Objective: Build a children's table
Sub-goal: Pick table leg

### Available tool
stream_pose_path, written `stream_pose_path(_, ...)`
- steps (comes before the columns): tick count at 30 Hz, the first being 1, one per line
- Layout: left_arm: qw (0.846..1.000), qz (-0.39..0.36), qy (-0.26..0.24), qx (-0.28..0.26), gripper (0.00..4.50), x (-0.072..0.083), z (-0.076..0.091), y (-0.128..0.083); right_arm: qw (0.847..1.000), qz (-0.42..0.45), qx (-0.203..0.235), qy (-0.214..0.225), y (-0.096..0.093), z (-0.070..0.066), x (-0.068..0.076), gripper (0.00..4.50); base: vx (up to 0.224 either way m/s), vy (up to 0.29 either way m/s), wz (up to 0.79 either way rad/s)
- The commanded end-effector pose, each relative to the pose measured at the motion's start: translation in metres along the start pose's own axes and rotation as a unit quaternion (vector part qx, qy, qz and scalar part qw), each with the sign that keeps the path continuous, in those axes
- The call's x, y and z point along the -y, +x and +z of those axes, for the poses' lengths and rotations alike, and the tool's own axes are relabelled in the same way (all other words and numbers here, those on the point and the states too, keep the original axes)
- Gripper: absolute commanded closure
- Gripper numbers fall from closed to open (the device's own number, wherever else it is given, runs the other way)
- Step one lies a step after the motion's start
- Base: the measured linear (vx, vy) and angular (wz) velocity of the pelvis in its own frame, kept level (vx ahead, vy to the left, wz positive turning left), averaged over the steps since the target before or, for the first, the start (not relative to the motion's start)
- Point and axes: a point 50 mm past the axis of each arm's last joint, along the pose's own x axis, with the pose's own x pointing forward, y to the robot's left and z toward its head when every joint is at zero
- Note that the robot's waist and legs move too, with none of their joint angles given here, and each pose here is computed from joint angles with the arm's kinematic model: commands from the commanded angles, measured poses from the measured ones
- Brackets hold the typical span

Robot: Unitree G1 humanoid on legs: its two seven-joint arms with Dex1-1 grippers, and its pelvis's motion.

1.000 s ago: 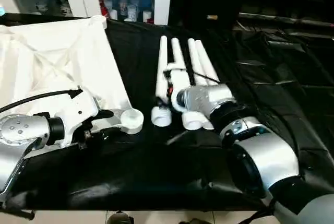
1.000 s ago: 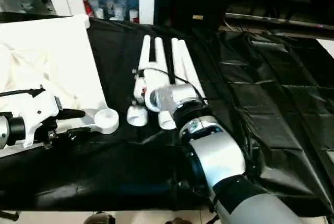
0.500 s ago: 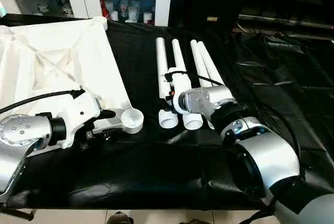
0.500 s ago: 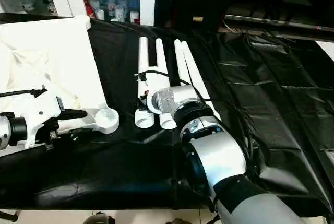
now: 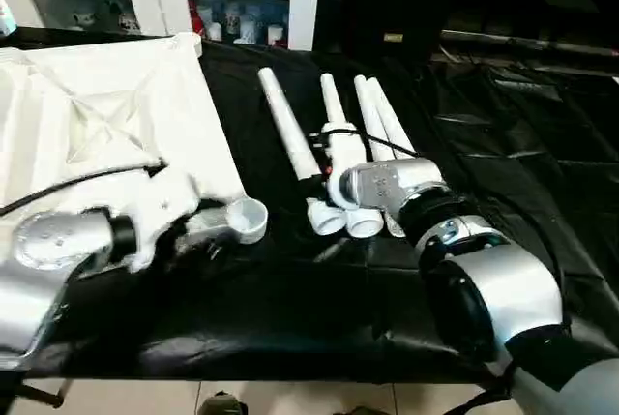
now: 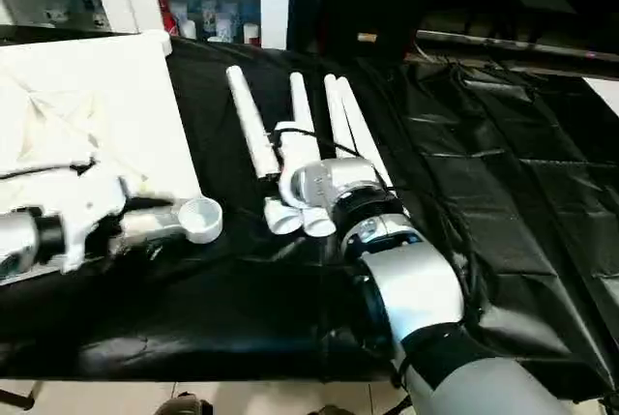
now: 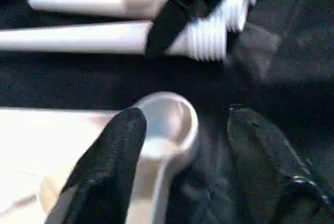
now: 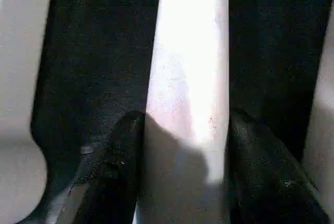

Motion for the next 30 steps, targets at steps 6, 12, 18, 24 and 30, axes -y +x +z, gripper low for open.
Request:
stream_pose_path(6, 0.994, 0.059, -0.024, 0.091, 0.88, -0.012, 0.020, 0.011, 0.987, 0.064, 0.148, 0.028, -0.021, 0.038, 0.005, 2.55, 0.000, 0.000, 0.00)
stream_pose_path(12, 0.970, 0.161, -0.125, 0.135, 0.35, -0.032, 0.039, 0.044, 0.940, 0.223, 0.252, 0.064, -0.061, 0.045, 0.014, 2.57, 0.000, 0.000, 0.00)
stream_pose_path(18, 0.905, 0.050, -0.311, 0.286, 0.00, -0.036, 0.088, 0.064, 0.883, 0.360, 0.293, 0.069, -0.106, 0.017, 0.024, 2.57, 0.000, 0.000, 0.00)
stream_pose_path(24, 0.833, -0.032, -0.419, 0.361, 0.00, -0.043, 0.116, 0.069, 0.861, 0.406, 0.303, 0.055, -0.131, 0.002, 0.023, 2.57, 0.000, 0.000, 0.00)
stream_pose_path(30, 0.808, -0.082, -0.468, 0.348, 0.00, -0.035, 0.124, 0.079, 0.855, 0.426, 0.292, 0.042, -0.141, -0.007, 0.017, 2.57, 0.000, 0.000, 0.00)
